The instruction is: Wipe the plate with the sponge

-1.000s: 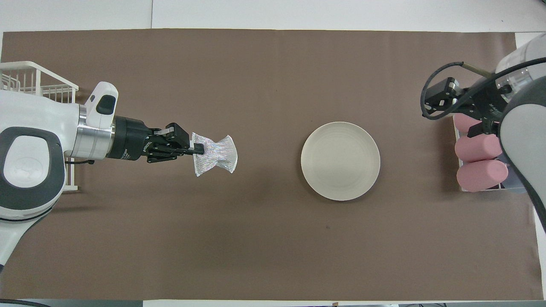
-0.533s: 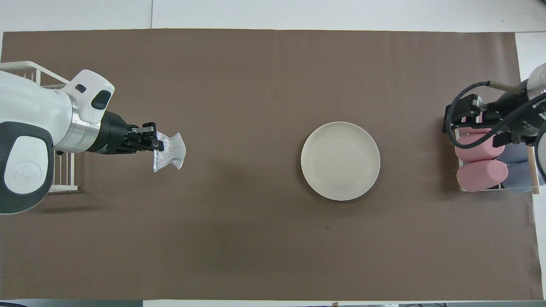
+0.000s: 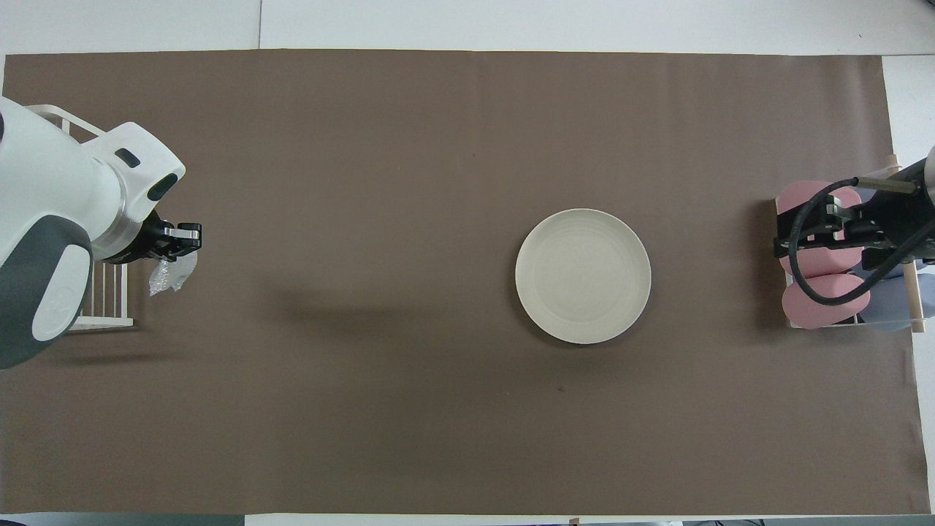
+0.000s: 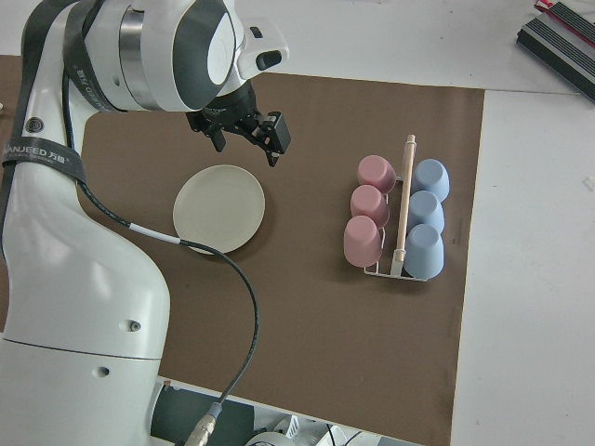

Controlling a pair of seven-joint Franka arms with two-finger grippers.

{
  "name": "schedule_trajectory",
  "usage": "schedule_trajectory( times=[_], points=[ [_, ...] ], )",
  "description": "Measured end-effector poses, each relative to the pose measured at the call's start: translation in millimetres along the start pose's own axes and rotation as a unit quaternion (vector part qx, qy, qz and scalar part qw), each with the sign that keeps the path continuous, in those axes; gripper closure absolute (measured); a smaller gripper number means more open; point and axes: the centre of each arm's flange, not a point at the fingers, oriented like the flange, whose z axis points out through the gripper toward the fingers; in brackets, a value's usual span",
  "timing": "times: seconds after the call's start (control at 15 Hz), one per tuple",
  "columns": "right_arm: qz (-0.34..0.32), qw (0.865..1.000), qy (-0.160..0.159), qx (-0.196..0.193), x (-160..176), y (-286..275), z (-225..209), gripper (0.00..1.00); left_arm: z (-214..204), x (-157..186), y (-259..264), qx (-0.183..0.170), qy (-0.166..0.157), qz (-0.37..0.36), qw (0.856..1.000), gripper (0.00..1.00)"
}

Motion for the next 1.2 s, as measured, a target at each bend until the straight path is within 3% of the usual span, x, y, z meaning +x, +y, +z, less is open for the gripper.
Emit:
schedule_trajectory(
  times=[0.27,0.6,1.0,1.2],
  points=[
    [-0.071,0.997,0.008,0.001,1.9,4.1,-1.7,0.0,-7.7,1.4,-11.3,0.132,0.002,0.024,0.991,0.96],
    [-0.075,0.997,0.013,-0.004,1.8,12.9,-5.6,0.0,1.8,33.5,-7.7,0.283,-0.006,0.045,0.958,0.96],
    [-0.054,0.998,0.01,-0.003,5.9,35.2,-2.8,0.0,66.9,74.1,-7.8,0.404,-0.02,0.076,0.912,0.96],
    [-0.045,0.999,0.014,-0.001,10.6,45.4,1.7,0.0,102.2,89.1,-5.8,0.449,-0.007,0.049,0.892,0.96]
  ],
)
